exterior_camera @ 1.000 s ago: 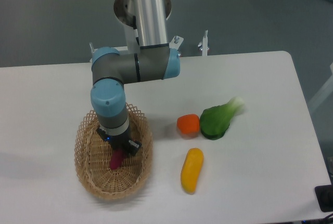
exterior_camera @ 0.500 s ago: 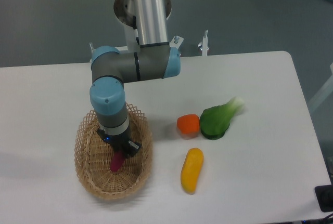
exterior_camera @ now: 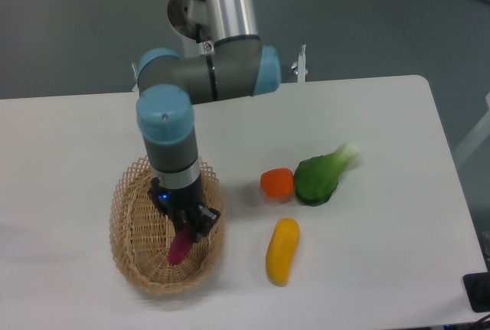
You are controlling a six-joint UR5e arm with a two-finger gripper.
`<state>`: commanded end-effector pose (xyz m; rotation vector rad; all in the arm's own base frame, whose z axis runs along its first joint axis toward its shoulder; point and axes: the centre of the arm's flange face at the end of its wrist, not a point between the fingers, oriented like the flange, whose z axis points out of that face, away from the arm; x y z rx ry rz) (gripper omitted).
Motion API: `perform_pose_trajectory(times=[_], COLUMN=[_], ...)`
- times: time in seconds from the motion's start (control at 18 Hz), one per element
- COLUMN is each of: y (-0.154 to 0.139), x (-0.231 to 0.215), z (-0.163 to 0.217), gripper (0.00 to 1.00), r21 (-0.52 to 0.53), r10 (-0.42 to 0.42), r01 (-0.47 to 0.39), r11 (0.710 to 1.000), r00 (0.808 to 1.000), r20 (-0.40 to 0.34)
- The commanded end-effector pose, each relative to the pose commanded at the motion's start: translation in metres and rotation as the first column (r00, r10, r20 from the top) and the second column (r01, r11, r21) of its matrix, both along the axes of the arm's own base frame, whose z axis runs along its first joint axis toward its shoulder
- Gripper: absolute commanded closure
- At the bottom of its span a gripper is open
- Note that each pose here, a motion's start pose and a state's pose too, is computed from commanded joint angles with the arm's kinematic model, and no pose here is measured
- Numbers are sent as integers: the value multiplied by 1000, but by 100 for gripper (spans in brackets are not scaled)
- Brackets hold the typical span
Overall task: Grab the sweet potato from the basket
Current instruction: 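Lift the sweet potato up out of the basket, then carry the held sweet potato away from the basket past the bok choy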
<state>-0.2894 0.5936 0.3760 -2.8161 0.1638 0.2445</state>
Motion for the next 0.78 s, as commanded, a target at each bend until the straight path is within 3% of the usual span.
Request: perform_pose_trajectory(times=[0.33, 0.78], y=[-46, -149], x=[-76, -176], z=[40, 54], gripper=[73, 73], r21=[-39, -122], r10=[-2, -104], r01=[2, 101], r11=[999, 987], r00=[1000, 995], r20=[9, -14])
